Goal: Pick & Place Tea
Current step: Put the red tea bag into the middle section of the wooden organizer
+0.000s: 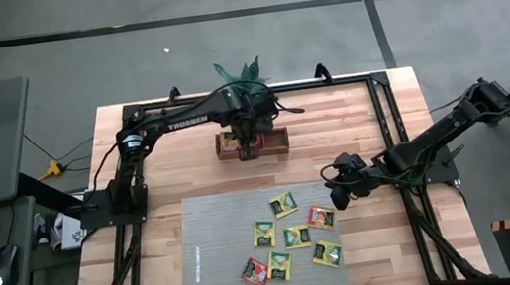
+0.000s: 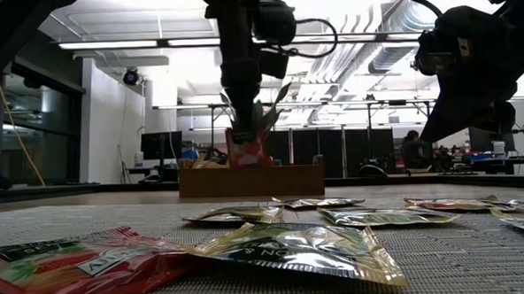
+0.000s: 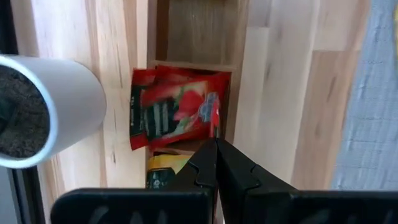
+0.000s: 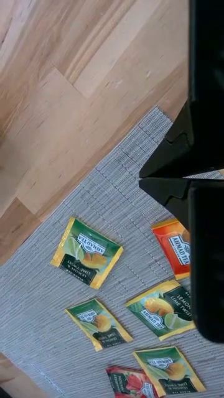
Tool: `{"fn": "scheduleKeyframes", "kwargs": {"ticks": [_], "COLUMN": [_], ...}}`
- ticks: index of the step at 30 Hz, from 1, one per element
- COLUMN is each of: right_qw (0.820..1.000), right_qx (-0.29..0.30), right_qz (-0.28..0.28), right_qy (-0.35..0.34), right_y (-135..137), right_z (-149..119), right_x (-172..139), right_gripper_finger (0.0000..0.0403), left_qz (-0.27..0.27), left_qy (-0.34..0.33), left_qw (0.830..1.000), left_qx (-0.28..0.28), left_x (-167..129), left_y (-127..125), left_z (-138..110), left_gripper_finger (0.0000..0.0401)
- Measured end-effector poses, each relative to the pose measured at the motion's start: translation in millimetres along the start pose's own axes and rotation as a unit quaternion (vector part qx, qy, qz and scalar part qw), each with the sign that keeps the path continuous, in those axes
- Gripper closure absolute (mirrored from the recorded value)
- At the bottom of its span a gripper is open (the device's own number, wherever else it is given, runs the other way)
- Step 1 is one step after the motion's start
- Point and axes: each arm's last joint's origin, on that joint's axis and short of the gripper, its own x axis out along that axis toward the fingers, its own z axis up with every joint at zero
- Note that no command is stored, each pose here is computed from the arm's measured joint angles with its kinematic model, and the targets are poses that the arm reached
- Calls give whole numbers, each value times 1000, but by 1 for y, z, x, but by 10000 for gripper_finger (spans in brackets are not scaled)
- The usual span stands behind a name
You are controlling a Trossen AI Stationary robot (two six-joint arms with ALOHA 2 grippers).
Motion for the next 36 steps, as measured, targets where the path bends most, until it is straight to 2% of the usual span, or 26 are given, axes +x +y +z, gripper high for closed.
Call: {"fn": "scheduleKeyframes", "kwargs": {"ticks": [12,20,25,36], "right_qw": [1000,1000,1000,1000], "right_qx": [0,0,0,2], "right_qz": [0,0,0,1], "right_qy": [0,0,0,2], "right_y": [0,0,0,0], "right_z": [0,0,0,0], "right_x": [0,0,0,0], "right_gripper_finger": [403,403,403,403], "left_qz": [-3,-4,-1,6], "left_qy": [-11,-21,-40,-36], "left_qw": [1000,999,999,999], "left_qx": [4,34,35,34], "left_x": [23,23,25,27], "left_y": [3,3,4,4], "left_z": [-3,-1,3,3], "left_gripper_finger": [401,401,401,392]}}
